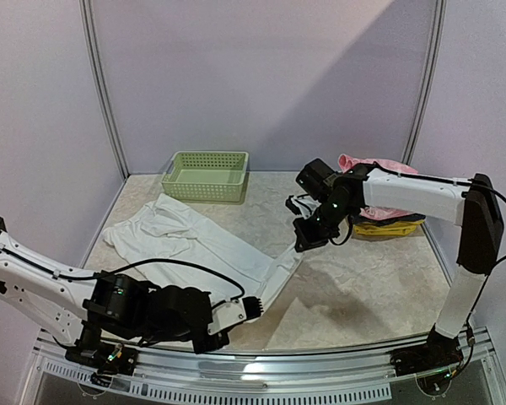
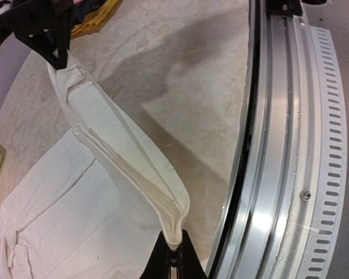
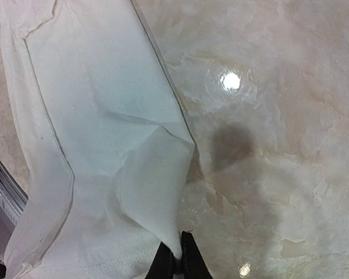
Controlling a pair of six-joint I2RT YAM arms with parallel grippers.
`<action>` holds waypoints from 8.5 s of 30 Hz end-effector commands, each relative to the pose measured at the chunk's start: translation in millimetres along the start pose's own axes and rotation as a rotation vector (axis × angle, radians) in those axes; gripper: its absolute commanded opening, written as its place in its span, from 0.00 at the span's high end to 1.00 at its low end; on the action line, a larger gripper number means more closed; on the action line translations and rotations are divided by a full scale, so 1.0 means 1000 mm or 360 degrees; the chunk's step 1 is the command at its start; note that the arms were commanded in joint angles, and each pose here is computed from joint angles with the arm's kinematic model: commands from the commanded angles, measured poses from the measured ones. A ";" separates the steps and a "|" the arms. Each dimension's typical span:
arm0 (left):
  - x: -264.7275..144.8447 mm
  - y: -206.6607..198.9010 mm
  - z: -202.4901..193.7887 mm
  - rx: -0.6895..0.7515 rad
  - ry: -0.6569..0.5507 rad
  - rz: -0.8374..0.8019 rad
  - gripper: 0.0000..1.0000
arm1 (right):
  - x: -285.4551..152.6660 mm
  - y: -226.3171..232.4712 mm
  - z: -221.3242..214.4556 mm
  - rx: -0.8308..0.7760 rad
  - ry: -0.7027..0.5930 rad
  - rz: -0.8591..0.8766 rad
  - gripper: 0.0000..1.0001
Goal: Fold and stack the mixed laundry pile
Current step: Pick up the rectangle-folded T-shirt from the center of the board, then fold the rectangle-folded T-shirt at the center of the board, then move the bin to the corner of the board.
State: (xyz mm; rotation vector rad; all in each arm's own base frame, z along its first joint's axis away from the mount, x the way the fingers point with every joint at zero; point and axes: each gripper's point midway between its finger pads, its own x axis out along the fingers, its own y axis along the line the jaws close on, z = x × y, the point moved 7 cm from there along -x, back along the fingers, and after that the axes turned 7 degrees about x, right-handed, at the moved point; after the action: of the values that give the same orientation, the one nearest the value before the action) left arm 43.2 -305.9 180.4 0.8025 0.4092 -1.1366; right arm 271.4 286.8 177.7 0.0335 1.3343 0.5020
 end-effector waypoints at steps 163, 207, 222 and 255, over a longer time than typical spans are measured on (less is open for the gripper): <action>0.018 0.346 -0.200 -0.1749 0.0202 0.1360 0.30 | 0.118 -0.033 0.068 -0.0054 0.0089 0.0855 0.19; 0.067 0.503 -0.297 -0.2100 0.0104 0.1186 0.37 | 0.181 0.018 0.064 0.0080 0.0308 0.1034 0.82; 0.101 0.521 -0.286 -0.2035 0.0052 0.1006 0.95 | 0.181 0.011 0.046 0.0088 0.0321 0.1022 0.93; 0.179 0.475 -0.166 -0.1792 -0.0025 0.0583 0.52 | 0.171 0.002 0.024 0.0071 0.0301 0.1010 1.00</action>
State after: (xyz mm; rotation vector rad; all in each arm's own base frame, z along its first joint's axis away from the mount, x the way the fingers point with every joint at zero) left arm 575.7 -205.4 118.7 -0.1721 0.7210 -0.3941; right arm 330.1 366.7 47.6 0.5069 1.4367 1.1266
